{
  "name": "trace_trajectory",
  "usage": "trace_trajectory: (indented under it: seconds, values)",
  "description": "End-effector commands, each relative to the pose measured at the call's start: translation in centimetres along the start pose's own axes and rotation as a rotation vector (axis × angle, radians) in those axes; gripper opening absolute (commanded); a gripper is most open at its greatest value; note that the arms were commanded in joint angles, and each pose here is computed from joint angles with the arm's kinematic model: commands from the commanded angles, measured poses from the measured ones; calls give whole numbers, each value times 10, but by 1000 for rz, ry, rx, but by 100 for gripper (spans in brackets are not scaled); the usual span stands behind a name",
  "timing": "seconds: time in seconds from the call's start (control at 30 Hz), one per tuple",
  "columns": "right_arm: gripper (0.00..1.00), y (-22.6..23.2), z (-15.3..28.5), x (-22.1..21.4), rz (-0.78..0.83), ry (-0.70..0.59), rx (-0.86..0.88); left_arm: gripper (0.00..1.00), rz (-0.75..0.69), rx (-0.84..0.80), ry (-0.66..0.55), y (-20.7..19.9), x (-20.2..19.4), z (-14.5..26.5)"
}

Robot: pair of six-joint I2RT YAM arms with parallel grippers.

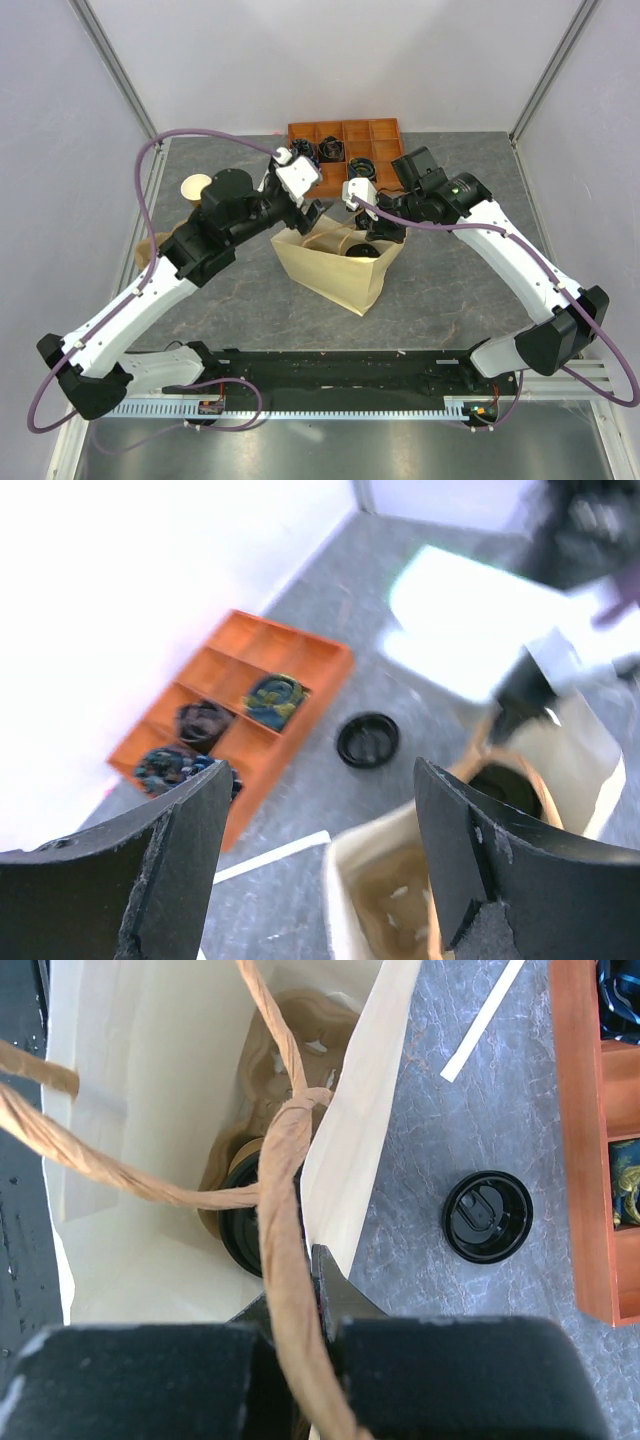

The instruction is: Pack the takeout coffee

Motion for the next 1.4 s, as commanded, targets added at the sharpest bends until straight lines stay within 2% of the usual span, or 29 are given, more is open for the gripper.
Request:
trace_trajectory:
  seconds: [0.0, 0.13, 0.27, 0.33, 0.37, 0.43, 0.47, 0.53, 0.57, 0.7, 0.77, 1.0, 1.13, 1.37]
  values:
    - [0, 1, 7, -4, -28, 38, 3, 80, 106, 109, 3, 25, 21, 4]
    - [0, -6, 13, -6, -66, 53, -37, 81, 204, 201, 57, 57, 16, -1]
    - [0, -16, 22, -14, -111, 76, -75, 81, 329, 293, 271, 97, -35, -13]
    - [0, -21, 27, -19, -128, 91, -99, 83, 341, 334, 334, 117, -51, -16]
    - [0, -23, 28, -20, -133, 96, -107, 85, 354, 327, 404, 121, -72, -25]
    - [0, -30, 33, -24, -147, 109, -136, 86, 367, 344, 456, 138, -88, -29]
    - [0, -33, 34, -26, -154, 114, -147, 87, 387, 331, 513, 142, -110, -40]
    - [0, -40, 38, -33, -176, 128, -165, 88, 424, 335, 558, 159, -122, -38]
    - [0, -43, 38, -35, -182, 133, -168, 88, 443, 320, 620, 162, -146, -47]
    - [0, -55, 45, -43, -213, 148, -198, 86, 452, 309, 718, 185, -179, -53]
    - [0, -60, 49, -49, -231, 160, -216, 86, 482, 339, 764, 190, -191, -56]
    - [0, -74, 62, -60, -271, 188, -281, 83, 775, 527, 873, 177, -242, -70]
    - [0, -77, 67, -56, -285, 178, -304, 76, 829, 630, 904, 180, -264, -74]
    - [0, -73, 72, -51, -315, 159, -308, 72, 920, 643, 935, 169, -291, -87]
Point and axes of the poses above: each gripper's point midway between its finger pads, its own z axis back along the fingers, its own y axis along the line the jaws close on, x = y × z, the point moved 4 cm from there along z, back along the fingers, and after that the axes turned 1 degree about -z, right-handed, at the moved point
